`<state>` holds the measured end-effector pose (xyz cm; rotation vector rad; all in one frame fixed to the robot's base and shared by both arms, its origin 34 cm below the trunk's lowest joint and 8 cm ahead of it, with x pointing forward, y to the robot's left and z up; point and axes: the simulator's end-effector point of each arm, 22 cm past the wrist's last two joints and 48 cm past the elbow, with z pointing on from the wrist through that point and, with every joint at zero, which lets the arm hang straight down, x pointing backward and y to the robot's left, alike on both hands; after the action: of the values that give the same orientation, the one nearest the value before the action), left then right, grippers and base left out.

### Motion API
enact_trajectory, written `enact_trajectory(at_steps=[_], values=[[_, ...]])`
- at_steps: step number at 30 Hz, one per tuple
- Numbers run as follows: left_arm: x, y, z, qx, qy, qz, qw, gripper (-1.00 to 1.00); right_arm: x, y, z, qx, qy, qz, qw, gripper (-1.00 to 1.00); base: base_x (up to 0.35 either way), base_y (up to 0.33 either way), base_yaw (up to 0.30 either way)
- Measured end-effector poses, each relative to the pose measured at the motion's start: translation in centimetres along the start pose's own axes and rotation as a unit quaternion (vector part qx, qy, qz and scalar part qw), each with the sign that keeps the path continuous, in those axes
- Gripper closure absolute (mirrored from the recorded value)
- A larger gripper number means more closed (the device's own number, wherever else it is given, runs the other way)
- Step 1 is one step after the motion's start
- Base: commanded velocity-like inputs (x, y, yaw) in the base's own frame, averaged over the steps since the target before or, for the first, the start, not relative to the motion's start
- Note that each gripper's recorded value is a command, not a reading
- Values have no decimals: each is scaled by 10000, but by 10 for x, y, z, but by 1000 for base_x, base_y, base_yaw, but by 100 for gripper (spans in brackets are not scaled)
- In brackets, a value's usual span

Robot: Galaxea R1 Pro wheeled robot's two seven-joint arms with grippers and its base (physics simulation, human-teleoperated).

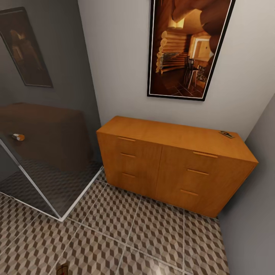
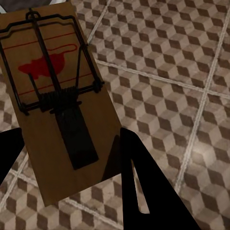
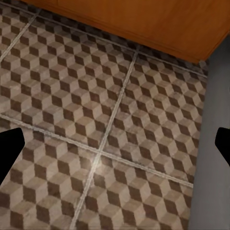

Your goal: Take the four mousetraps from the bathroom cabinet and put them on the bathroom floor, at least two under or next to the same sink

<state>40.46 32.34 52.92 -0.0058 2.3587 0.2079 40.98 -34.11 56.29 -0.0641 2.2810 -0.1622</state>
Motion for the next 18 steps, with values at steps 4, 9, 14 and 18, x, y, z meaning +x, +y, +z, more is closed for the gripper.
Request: enact_trajectory(at_steps=[4,9,14,18], values=[[0,0,0,1,-1,0,10000,100,0,0,0,2,2,10,10000,-100,0,0,-34],[-1,0,0,1,-12,-2,10000,100,-1,0,0,3,-8,15,10000,-100,0,0,-185],[-2,0,0,1,-30,-2,10000,100,-2,0,0,5,-26,14,10000,-100,0,9,-250],[-4,0,0,5,-48,3,10000,100,-3,0,0,3,-42,12,10000,-100,0,174,-261]])
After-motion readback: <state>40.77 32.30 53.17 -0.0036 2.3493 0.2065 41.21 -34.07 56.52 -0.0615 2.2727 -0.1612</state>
